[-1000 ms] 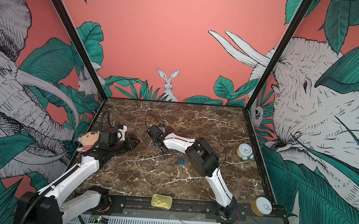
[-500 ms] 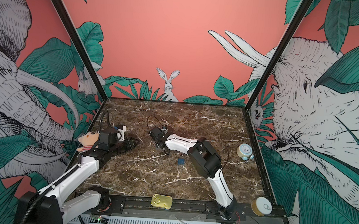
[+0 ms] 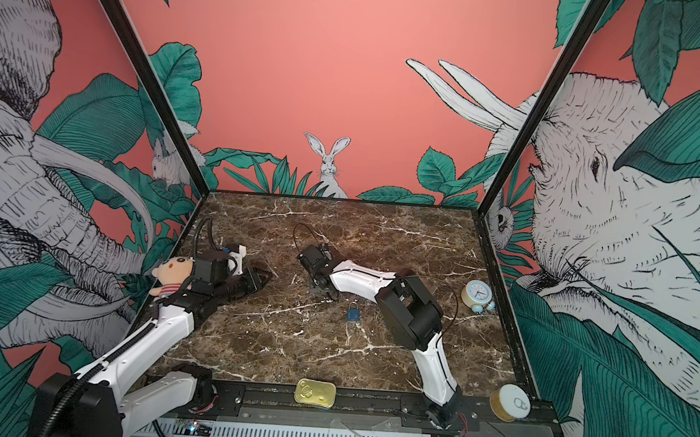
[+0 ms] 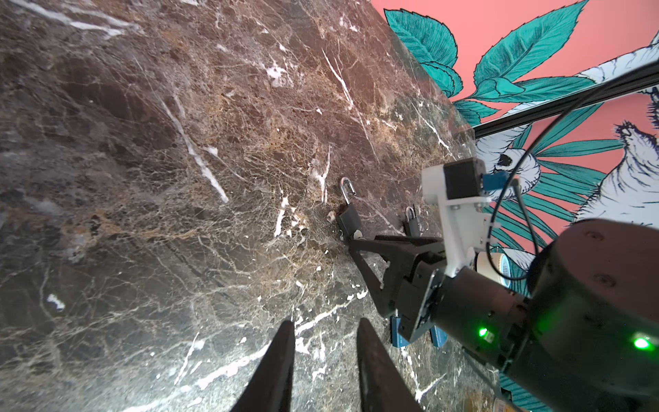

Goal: Lock with the key

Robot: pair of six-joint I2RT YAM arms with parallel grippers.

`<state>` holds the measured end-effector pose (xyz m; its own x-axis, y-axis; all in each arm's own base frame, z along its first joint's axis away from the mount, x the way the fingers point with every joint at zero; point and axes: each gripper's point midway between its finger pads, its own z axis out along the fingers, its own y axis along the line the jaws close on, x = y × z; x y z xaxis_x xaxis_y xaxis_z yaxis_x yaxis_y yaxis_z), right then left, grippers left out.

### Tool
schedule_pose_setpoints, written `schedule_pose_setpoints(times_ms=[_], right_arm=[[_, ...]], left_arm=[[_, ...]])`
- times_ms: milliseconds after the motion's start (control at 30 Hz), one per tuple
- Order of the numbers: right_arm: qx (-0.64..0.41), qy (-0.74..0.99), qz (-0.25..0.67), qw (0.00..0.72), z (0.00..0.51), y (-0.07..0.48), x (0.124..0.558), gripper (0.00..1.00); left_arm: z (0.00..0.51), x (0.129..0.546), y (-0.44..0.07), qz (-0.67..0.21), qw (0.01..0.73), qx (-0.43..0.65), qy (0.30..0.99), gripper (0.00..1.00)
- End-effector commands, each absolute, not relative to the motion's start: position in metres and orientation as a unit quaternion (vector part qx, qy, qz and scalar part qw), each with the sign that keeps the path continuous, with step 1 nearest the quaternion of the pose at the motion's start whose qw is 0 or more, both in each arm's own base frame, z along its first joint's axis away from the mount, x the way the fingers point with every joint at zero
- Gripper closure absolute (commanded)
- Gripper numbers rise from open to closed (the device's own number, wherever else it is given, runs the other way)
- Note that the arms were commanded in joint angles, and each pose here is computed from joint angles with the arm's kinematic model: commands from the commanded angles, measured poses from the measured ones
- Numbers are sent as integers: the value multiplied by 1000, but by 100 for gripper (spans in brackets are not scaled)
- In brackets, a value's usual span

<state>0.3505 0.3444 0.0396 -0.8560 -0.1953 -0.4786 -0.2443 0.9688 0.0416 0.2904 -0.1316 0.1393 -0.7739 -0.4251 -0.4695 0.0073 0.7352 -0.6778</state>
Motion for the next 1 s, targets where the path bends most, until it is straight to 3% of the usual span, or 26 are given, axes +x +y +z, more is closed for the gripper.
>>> schedule_pose_setpoints(times_ms=[0,567,967], right_arm=[[-138,953,87,255,57,352,361,50],[-196,950,93,223,31,371,374,52],[-213,952,61,209,14,360,375,61]], left_arm=[[141,291,-130,-347,318,-123,873,67],[139,296,-129,-343,314,-134,875,67],[139,299,-130,-345,313,-135,875,67]])
